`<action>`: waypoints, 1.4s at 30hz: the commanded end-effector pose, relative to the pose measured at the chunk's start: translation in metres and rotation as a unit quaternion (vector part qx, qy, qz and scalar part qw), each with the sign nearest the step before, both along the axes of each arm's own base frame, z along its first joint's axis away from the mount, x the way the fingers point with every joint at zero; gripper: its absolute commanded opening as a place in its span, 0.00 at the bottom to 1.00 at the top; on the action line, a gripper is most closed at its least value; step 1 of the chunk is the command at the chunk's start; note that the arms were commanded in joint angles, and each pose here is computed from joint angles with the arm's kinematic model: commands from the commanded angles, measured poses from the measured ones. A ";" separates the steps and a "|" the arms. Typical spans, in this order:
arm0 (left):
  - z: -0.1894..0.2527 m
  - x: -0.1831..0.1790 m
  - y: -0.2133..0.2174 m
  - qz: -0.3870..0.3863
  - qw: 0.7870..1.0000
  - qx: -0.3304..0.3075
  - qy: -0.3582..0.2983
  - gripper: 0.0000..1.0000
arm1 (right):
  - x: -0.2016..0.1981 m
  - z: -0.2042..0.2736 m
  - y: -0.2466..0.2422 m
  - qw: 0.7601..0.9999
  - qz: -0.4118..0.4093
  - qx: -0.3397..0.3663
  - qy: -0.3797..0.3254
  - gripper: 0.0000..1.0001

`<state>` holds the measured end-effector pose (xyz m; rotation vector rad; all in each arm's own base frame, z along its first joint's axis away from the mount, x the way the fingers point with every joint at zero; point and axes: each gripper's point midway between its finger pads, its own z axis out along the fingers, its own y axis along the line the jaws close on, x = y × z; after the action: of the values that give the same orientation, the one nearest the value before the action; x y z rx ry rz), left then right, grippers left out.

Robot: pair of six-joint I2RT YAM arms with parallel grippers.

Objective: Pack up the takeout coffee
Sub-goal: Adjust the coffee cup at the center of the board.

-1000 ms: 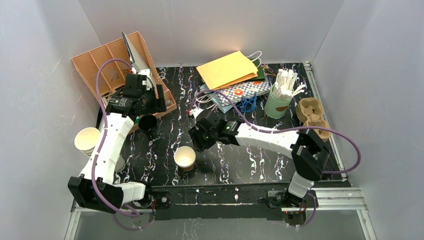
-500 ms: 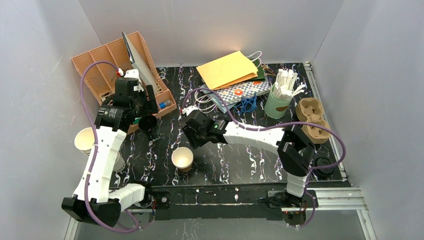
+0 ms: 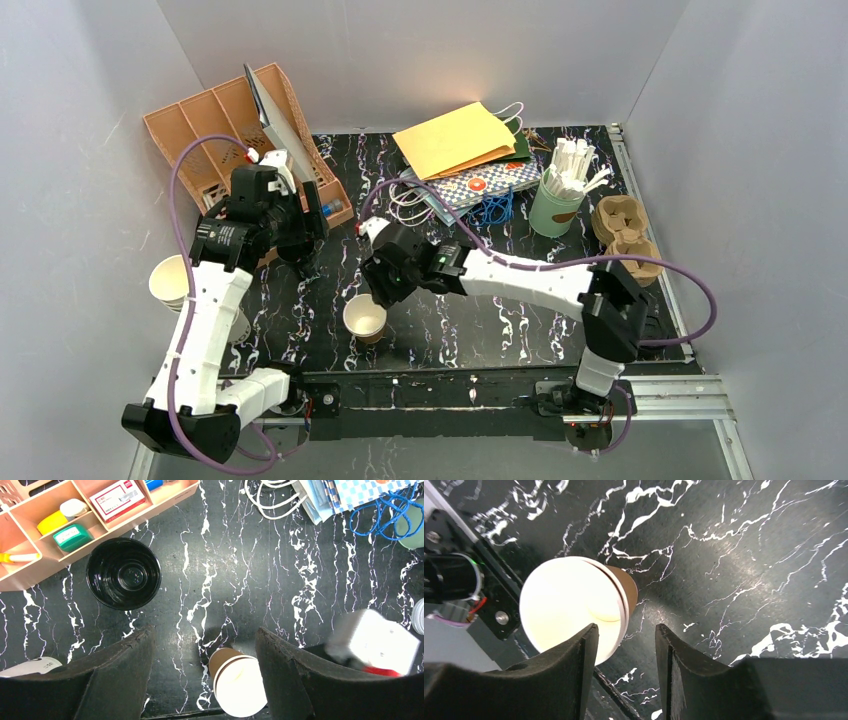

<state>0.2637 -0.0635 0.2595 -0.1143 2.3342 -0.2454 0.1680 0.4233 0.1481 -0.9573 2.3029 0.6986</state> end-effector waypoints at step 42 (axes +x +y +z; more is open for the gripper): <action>0.123 -0.012 0.042 0.097 0.979 0.022 -0.180 0.70 | 0.057 0.046 0.126 0.993 -0.031 0.094 -0.069 0.79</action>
<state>0.2493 -0.0131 0.3894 -0.2735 1.9286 -0.0610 0.2236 0.5526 0.1079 -0.8616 2.2589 0.6789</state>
